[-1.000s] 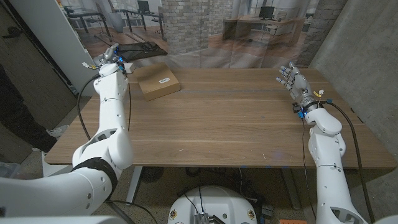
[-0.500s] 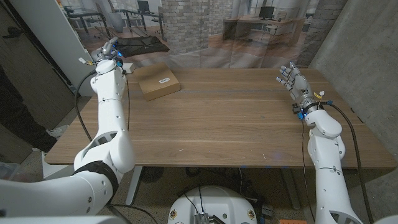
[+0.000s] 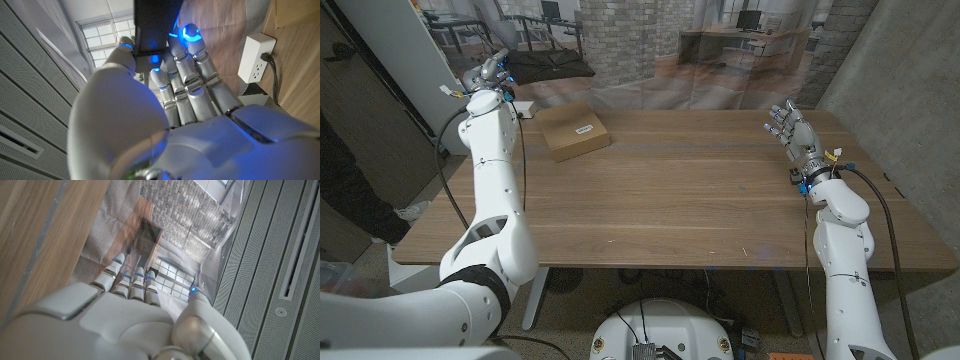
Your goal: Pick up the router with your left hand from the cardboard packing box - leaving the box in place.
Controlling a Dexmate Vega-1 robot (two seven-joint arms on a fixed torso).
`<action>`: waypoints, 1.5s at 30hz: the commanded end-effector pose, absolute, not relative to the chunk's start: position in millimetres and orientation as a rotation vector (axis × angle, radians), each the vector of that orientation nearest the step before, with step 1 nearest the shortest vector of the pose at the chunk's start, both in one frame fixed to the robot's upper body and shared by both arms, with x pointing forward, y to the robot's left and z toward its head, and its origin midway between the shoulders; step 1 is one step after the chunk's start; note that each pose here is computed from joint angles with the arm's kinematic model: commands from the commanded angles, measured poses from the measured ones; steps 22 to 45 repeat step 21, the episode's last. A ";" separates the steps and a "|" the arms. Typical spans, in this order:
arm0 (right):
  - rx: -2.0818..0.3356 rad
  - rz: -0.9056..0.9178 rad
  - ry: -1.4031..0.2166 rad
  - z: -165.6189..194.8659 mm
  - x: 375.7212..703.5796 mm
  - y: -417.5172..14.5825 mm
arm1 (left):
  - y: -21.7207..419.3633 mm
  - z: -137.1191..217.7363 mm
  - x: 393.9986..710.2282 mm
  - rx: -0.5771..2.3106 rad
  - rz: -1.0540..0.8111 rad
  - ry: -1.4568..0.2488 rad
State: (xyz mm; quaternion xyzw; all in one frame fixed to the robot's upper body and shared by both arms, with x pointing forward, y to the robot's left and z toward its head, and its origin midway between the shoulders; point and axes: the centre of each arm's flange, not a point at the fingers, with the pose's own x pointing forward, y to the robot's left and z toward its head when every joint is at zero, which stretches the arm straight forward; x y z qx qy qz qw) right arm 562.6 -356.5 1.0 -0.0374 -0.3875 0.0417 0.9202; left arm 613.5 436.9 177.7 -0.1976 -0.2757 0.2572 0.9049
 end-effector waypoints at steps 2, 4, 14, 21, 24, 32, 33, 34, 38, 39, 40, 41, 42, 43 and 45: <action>-0.075 0.085 -0.807 -2.6 557.2 -351.4 | 432.0 190.4 599.4 -0.383 0.487 -0.606; -0.075 0.089 -0.808 -2.8 556.9 -349.7 | 431.7 192.1 596.9 -0.379 0.483 -0.611; -0.069 0.113 -0.798 -3.9 567.2 -340.2 | 436.1 189.9 587.7 -0.367 0.490 -0.613; -0.066 0.140 -0.813 2.8 580.0 -330.7 | 444.7 190.4 579.9 -0.350 0.510 -0.620; -0.066 0.140 -0.813 2.8 580.0 -330.7 | 444.7 190.4 579.9 -0.350 0.510 -0.620; -0.066 0.140 -0.813 2.8 580.0 -330.7 | 444.7 190.4 579.9 -0.350 0.510 -0.620; -0.066 0.140 -0.813 2.8 580.0 -330.7 | 444.7 190.4 579.9 -0.350 0.510 -0.620; -0.066 0.140 -0.813 2.8 580.0 -330.7 | 444.7 190.4 579.9 -0.350 0.510 -0.620; -0.066 0.140 -0.813 2.8 580.0 -330.7 | 444.7 190.4 579.9 -0.350 0.510 -0.620; -0.066 0.140 -0.813 2.8 580.0 -330.7 | 444.7 190.4 579.9 -0.350 0.510 -0.620; -0.066 0.140 -0.813 2.8 580.0 -330.7 | 444.7 190.4 579.9 -0.350 0.510 -0.620; -0.066 0.140 -0.813 2.8 580.0 -330.7 | 444.7 190.4 579.9 -0.350 0.510 -0.620; -0.066 0.140 -0.813 2.8 580.0 -330.7 | 444.7 190.4 579.9 -0.350 0.510 -0.620; -0.066 0.140 -0.813 2.8 580.0 -330.7 | 444.7 190.4 579.9 -0.350 0.510 -0.620; -0.066 0.140 -0.813 2.8 580.0 -330.7 | 444.7 190.4 579.9 -0.350 0.510 -0.620</action>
